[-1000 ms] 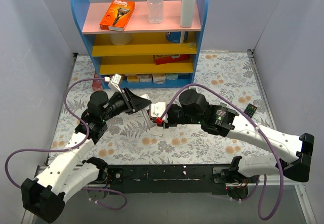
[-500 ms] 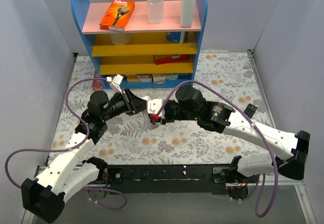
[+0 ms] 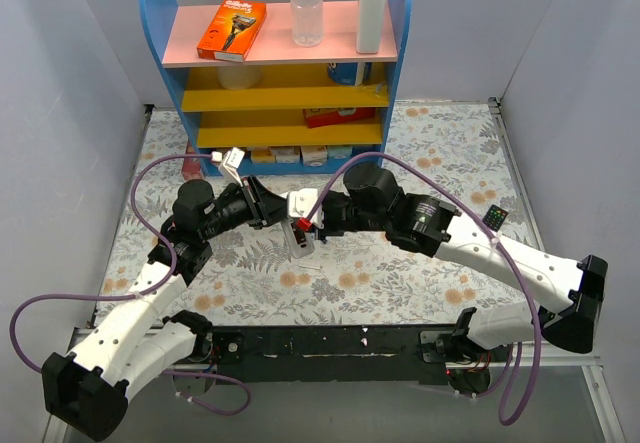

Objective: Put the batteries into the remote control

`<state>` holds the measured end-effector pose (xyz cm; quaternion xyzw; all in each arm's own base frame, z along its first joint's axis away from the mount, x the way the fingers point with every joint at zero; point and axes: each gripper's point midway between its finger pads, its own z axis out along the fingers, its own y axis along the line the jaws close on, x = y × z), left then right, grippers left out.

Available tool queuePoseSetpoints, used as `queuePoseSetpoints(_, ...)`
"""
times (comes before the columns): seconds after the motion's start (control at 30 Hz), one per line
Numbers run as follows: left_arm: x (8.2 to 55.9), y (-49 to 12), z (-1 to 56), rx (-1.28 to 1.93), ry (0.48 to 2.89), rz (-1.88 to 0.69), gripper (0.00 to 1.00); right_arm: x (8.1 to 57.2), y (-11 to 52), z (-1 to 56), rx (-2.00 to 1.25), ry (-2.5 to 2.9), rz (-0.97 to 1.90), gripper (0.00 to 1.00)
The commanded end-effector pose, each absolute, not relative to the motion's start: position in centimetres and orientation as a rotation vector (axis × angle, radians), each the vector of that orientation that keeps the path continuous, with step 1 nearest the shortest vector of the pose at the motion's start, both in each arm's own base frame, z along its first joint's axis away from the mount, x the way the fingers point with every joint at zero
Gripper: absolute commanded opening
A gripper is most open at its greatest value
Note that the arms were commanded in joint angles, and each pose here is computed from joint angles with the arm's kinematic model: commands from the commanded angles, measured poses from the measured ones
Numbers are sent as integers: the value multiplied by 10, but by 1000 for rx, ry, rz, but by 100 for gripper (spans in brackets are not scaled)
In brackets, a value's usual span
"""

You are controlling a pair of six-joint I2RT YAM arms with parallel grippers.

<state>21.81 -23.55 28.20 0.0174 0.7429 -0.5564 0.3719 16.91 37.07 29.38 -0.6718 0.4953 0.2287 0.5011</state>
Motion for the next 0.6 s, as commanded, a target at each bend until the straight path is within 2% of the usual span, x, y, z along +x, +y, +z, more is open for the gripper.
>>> queuePoseSetpoints(0.0,216,-238,303,112,1830,-1441,0,168,375,314,-1613,1149,570,24)
queuePoseSetpoints(0.33,218,-239,301,108,1836,-1439,0,177,371,320,-1577,1174,527,24)
queuePoseSetpoints(0.57,221,-239,296,90,1851,-1428,0,175,368,335,-1521,1176,550,32)
